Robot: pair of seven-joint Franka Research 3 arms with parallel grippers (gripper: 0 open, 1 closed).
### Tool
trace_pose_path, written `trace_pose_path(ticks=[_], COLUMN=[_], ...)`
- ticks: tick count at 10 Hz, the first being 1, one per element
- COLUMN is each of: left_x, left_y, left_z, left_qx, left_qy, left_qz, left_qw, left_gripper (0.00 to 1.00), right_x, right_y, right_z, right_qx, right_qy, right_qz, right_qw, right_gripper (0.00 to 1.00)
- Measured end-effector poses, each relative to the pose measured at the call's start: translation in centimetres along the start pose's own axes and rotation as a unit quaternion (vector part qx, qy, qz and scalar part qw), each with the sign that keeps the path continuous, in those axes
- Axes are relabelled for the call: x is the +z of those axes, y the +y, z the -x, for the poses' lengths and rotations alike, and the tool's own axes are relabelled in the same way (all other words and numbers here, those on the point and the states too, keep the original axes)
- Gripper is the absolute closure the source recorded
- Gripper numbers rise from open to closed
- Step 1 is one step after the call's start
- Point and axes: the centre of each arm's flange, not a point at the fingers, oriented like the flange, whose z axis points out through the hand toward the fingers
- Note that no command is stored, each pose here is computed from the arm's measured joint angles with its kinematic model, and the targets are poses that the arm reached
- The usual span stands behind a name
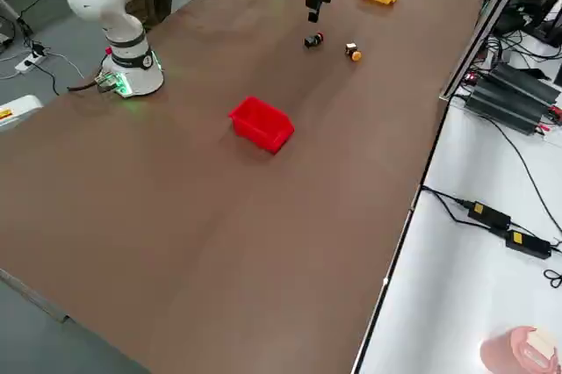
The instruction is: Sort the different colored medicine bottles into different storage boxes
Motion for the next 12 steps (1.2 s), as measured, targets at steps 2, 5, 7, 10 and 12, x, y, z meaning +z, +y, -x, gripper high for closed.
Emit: trace_pose_path(ticks=[2,5,7,10,12], left_x=[3.6,11.9,17.5,26.1,30.8], left_y=[4.0,11.0,15.3,21.5,24.6], left_z=[-1.0,-1.5,-1.2,0.6,1.4], left_qx=[0.009,0.003,0.017,0.026,0.02], left_qy=[0.001,-0.022,-0.036,-0.049,-0.048], left_qz=[0.009,0.005,0.006,0.008,0.004], left_qw=[1.0,1.0,0.999,0.998,0.999], left_gripper=[0.01,0.04,0.08,0.11,0.1], right_x=[2.9,10.7,14.0,19.4,22.0], right_y=[-4.3,-14.2,-19.2,-23.5,-25.6], right_z=[-0.5,0.4,2.1,4.9,6.7], right_qx=[-0.09,-0.207,-0.27,-0.316,-0.341], right_qy=[0.007,0.032,0.043,0.076,0.091], right_qz=[-0.001,-0.001,-0.002,-0.004,-0.005], right_qw=[0.996,0.978,0.962,0.946,0.936], right_gripper=[0.0,0.0,0.0,0.0,0.0])
